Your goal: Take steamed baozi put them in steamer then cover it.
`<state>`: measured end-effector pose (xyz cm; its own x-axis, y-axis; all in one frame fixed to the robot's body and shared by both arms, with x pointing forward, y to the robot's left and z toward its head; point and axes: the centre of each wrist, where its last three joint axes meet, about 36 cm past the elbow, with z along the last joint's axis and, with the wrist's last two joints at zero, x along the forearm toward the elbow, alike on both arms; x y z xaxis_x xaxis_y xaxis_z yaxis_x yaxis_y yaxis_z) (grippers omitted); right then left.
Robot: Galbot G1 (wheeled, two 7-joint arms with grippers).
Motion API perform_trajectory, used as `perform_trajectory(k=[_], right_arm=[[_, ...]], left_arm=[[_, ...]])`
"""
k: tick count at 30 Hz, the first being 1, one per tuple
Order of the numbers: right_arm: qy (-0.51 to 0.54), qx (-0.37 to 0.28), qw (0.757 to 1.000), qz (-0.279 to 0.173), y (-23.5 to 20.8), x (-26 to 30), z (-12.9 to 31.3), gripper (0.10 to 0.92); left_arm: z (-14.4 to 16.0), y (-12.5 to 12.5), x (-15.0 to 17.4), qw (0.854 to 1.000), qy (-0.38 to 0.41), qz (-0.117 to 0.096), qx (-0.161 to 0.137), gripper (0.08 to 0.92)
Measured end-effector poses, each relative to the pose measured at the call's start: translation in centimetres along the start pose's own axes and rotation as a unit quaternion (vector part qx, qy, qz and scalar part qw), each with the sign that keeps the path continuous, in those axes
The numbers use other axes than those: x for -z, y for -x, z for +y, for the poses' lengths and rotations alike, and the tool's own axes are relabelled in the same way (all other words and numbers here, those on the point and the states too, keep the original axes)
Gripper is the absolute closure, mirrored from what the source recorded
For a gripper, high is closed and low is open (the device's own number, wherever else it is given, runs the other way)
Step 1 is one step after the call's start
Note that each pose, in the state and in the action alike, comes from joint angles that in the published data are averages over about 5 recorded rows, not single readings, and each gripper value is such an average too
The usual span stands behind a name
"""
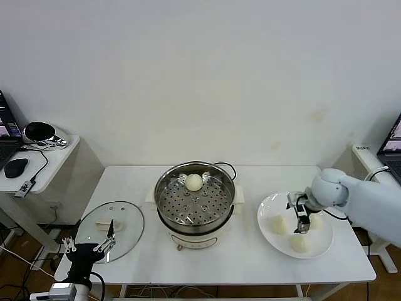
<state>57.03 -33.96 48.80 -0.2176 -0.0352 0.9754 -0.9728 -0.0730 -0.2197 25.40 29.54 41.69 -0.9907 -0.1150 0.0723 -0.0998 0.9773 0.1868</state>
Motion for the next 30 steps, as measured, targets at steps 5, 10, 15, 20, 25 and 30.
perform_trajectory(k=[5,10,15,20,25,30], right_arm=[[-0.001,-0.004,1.0,-0.002,1.7,0.4,-0.1,0.2],[-0.001,-0.009,1.0,-0.003,2.9,0.9,-0.4,0.2],[0.0,-0.007,1.0,-0.003,3.9,1.2,-0.4,0.211],[0.001,-0.007,1.0,-0.004,4.5,1.4,-0.5,0.268],[0.001,-0.007,1.0,-0.004,4.6,1.5,-0.6,0.358],[0.003,-0.004,1.0,-0.004,4.1,1.4,-0.7,0.434]], left_arm=[[0.0,0.0,-0.2,1.0,0.001,0.001,0.0,0.177],[0.1,0.0,-0.2,1.0,0.001,0.001,0.0,0.177],[0.1,0.0,-0.3,1.0,0.002,0.003,0.0,0.177],[0.1,0.0,-0.4,1.0,0.001,0.004,0.001,0.177],[0.1,0.0,-0.4,1.0,0.001,0.003,0.001,0.177],[0.1,0.0,-0.3,1.0,0.001,0.003,0.001,0.177]])
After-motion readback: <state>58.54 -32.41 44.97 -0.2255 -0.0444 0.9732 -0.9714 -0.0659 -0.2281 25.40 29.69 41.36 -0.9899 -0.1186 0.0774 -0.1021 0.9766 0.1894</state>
